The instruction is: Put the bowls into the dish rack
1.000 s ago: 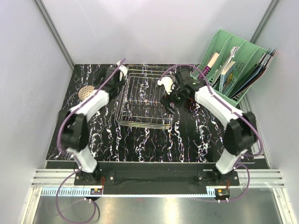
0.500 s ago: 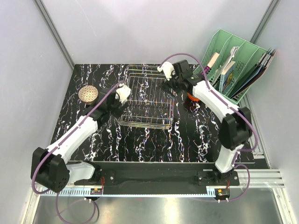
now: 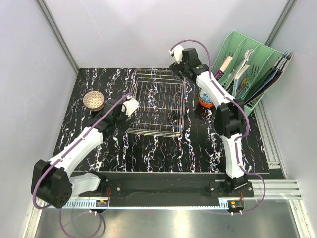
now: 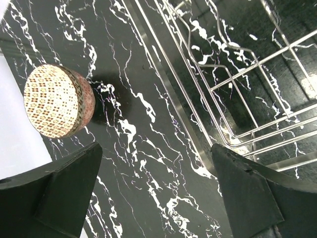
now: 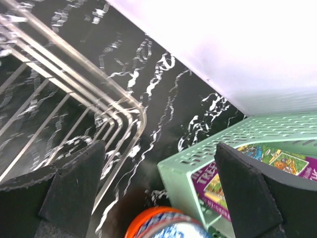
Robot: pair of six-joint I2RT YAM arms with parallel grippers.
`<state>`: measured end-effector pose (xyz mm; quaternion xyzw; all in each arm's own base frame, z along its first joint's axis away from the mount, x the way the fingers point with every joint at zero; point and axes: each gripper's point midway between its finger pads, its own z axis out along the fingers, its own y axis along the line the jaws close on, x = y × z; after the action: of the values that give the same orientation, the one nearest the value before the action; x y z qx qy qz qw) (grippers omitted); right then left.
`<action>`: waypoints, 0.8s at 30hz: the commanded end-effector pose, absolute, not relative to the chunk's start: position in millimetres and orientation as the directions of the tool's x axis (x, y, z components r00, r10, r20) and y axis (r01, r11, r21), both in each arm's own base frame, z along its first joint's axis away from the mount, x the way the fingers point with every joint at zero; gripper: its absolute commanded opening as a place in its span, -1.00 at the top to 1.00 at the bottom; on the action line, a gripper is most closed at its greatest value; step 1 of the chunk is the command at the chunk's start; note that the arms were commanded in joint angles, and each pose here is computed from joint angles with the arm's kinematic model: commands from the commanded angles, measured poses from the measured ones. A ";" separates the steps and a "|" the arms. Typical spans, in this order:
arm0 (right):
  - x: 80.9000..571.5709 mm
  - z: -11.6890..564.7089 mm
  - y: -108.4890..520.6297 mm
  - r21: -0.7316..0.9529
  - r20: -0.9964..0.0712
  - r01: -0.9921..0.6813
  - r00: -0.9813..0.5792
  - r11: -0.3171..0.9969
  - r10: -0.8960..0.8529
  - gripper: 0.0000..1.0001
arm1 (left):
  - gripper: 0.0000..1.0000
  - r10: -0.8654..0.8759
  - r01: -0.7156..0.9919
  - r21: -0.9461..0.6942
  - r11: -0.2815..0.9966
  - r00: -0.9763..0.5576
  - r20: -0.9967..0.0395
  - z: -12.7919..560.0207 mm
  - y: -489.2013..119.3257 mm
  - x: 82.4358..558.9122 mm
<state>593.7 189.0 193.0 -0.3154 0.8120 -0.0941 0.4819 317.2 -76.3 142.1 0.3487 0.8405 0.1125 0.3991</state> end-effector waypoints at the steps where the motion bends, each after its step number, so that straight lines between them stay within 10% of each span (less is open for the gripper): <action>1: 621.7 191.7 174.2 -0.511 -0.719 -0.345 -0.329 0.787 -0.612 -1.00 | -0.98 0.664 0.456 0.487 0.745 -0.431 -0.611 143.3 -75.6 326.9; 24: 627.7 165.8 139.2 -0.530 -0.681 -0.323 -0.389 0.784 -0.620 -1.00 | -0.98 0.663 0.260 0.657 0.708 -0.565 -0.491 151.3 -18.2 400.9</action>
<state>632.3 156.6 125.7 -0.2969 0.8316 -0.1358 0.4493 367.2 -47.2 123.3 0.3168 0.8510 0.2132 0.3606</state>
